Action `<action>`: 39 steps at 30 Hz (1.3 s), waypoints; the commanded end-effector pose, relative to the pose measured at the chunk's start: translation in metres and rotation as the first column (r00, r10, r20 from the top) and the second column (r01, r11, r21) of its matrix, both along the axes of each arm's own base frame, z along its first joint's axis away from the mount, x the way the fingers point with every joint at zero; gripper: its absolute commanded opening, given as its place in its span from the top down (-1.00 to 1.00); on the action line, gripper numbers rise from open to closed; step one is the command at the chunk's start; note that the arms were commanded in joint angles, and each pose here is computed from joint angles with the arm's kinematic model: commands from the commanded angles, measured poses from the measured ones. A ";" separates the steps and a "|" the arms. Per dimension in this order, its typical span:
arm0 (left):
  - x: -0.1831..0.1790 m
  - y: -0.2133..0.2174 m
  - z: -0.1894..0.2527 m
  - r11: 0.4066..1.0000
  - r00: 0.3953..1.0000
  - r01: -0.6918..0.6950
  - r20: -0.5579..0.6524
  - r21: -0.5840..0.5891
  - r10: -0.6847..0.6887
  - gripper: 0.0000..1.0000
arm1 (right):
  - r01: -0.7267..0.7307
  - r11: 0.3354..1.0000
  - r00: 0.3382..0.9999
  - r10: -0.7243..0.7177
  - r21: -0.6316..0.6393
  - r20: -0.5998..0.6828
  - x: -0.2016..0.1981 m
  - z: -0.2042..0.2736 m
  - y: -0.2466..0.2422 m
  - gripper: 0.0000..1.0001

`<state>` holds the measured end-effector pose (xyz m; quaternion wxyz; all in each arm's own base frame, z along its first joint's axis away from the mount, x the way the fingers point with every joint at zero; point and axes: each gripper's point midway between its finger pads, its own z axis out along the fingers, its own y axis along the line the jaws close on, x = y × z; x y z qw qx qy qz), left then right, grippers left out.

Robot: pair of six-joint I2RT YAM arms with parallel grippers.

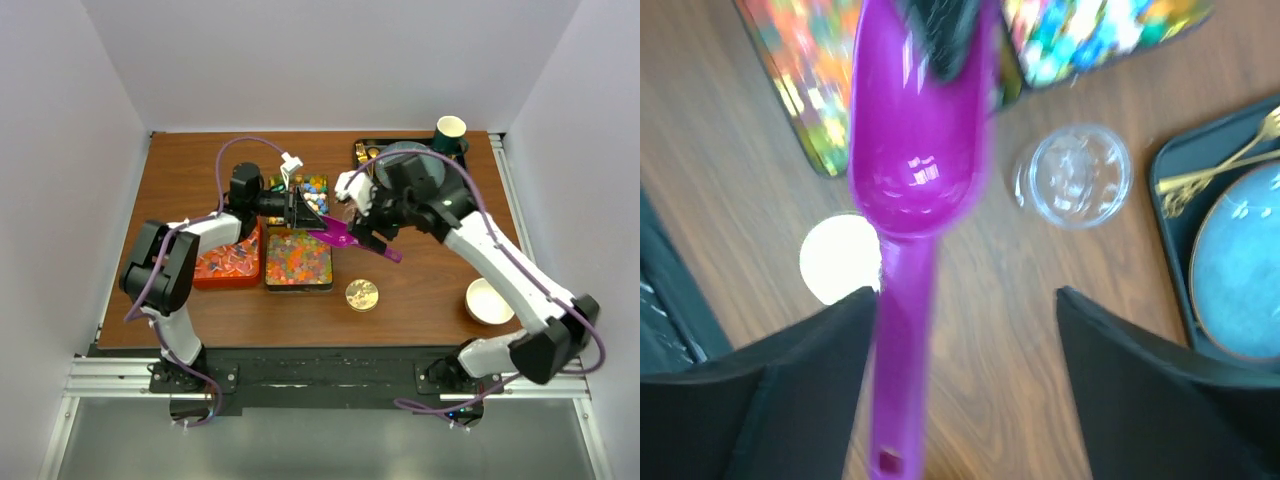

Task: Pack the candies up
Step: Pick up the spatula from the center of the board.

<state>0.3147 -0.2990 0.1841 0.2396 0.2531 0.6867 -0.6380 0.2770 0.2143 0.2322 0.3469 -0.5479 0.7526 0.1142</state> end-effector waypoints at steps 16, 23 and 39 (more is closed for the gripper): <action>-0.010 0.000 0.020 0.996 0.995 0.076 -0.069 -0.049 -0.079 1.00 | -0.187 0.964 0.977 0.163 0.191 0.135 -0.038 0.025 0.005 -0.46; -0.014 0.000 0.019 0.995 0.992 0.091 -0.081 -0.049 -0.095 1.00 | -0.169 0.973 0.980 0.150 0.156 0.130 -0.031 0.010 0.002 -0.36; -0.016 0.000 0.021 0.992 0.988 0.111 -0.097 -0.057 -0.116 1.00 | -0.172 0.973 0.981 0.155 0.152 0.116 -0.030 -0.009 0.010 0.05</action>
